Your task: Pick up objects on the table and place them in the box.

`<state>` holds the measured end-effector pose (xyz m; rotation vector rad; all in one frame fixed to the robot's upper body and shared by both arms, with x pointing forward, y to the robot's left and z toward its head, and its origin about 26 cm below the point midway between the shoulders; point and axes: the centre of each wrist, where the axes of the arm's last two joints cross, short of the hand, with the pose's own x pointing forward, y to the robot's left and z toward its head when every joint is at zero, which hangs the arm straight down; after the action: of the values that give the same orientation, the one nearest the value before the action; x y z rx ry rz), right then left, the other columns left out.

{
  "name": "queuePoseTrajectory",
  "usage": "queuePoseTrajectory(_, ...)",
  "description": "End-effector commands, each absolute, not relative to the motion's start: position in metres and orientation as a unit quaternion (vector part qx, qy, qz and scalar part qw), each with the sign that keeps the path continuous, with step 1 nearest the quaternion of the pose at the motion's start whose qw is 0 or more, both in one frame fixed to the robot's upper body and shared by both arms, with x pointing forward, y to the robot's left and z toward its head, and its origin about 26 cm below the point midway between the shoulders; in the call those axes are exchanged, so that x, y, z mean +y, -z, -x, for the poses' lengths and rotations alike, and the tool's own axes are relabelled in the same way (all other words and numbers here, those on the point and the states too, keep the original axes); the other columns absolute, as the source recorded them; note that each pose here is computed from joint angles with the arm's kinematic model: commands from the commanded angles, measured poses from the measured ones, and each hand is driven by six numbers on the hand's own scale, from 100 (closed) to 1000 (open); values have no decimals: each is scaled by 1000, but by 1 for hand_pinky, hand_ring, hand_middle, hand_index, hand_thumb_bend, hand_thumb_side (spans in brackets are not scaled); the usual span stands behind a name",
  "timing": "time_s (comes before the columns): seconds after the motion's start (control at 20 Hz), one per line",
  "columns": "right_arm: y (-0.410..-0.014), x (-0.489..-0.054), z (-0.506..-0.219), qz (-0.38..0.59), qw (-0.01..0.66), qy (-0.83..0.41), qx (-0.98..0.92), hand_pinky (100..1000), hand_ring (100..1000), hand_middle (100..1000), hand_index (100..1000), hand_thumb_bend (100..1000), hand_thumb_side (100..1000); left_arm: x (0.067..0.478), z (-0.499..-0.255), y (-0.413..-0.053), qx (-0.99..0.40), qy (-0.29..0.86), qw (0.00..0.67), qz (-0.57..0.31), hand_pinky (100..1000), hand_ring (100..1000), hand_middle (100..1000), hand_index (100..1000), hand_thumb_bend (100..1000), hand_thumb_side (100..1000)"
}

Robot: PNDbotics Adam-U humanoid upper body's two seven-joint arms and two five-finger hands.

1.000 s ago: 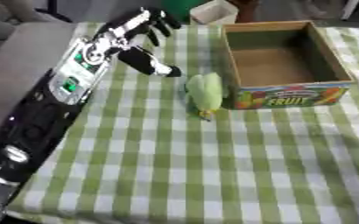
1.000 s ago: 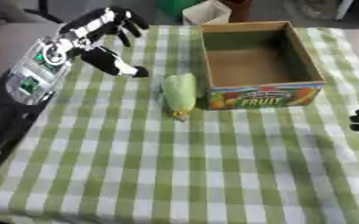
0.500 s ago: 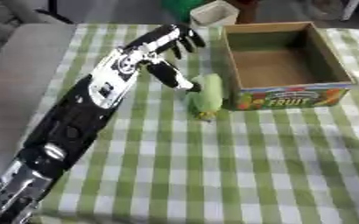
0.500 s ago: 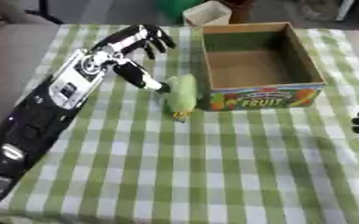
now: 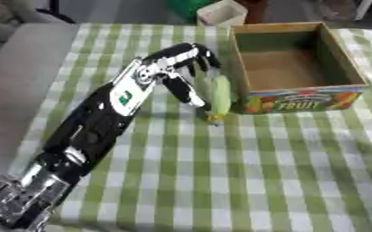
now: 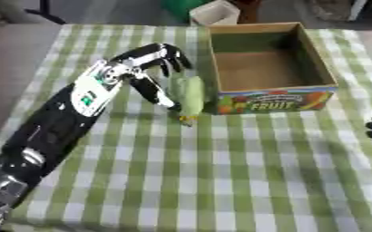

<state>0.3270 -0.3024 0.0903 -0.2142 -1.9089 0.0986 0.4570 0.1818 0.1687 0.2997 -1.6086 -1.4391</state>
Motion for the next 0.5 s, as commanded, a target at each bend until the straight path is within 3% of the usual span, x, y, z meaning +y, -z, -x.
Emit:
queuePoseTrajectory(0.05, -98, -303, -329, 90, 562, -46, -821, 616, 624, 559, 663, 100, 592, 180, -461, -180, -654, 592, 450, -135, 643, 745, 741, 774, 738, 100)
queuePoseTrajectory(0.5, -99, -302, -329, 88, 562, -47, -821, 617, 624, 559, 663, 100, 593, 171, -463, -171, -639, 613, 447, -130, 639, 734, 721, 762, 760, 100)
